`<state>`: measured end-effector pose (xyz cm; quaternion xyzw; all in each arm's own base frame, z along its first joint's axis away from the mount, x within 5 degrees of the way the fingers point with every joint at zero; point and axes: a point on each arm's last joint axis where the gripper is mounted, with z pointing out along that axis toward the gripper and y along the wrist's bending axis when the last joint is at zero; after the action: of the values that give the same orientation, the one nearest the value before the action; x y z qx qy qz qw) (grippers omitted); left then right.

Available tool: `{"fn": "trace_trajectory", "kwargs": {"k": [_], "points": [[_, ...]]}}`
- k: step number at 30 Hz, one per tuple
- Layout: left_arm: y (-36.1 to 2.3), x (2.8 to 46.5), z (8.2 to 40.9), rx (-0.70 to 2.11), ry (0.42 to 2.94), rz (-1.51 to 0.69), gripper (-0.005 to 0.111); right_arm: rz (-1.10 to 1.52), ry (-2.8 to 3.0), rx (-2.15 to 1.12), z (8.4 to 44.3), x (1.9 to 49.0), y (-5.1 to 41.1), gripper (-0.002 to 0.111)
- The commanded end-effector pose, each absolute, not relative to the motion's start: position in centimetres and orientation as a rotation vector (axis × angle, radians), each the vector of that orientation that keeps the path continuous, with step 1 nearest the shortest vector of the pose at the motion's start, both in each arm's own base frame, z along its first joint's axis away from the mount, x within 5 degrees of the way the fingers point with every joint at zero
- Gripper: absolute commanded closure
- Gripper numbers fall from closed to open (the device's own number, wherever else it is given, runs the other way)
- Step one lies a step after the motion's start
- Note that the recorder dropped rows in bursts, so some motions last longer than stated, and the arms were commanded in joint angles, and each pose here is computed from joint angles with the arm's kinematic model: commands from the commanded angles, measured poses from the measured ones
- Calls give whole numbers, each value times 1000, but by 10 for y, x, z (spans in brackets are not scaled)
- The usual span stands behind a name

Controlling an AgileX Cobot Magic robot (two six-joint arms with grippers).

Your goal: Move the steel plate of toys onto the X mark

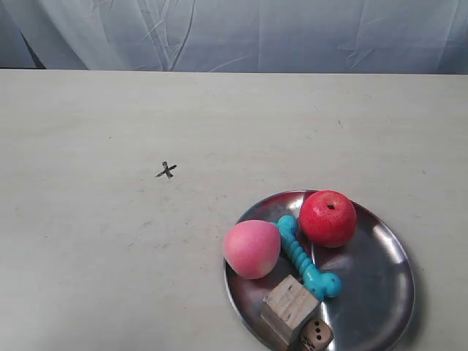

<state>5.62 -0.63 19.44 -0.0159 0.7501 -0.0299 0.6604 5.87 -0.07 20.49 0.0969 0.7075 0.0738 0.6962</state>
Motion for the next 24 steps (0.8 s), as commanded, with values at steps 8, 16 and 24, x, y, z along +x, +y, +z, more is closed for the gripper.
{"fn": "trace_trajectory", "kwargs": {"k": [8, 16, 24], "points": [[-6, 56, 194, -32, 1692, -60, 107, 158, 1568, 218, 205, 58, -1, 108], [-6, 56, 194, -32, 1691, -59, 107, 158, 1568, 218, 205, 58, -1, 108], [-9, 56, 194, 8, 1691, -95, 107, 465, 1378, 561, 215, 58, -7, 108]]}}
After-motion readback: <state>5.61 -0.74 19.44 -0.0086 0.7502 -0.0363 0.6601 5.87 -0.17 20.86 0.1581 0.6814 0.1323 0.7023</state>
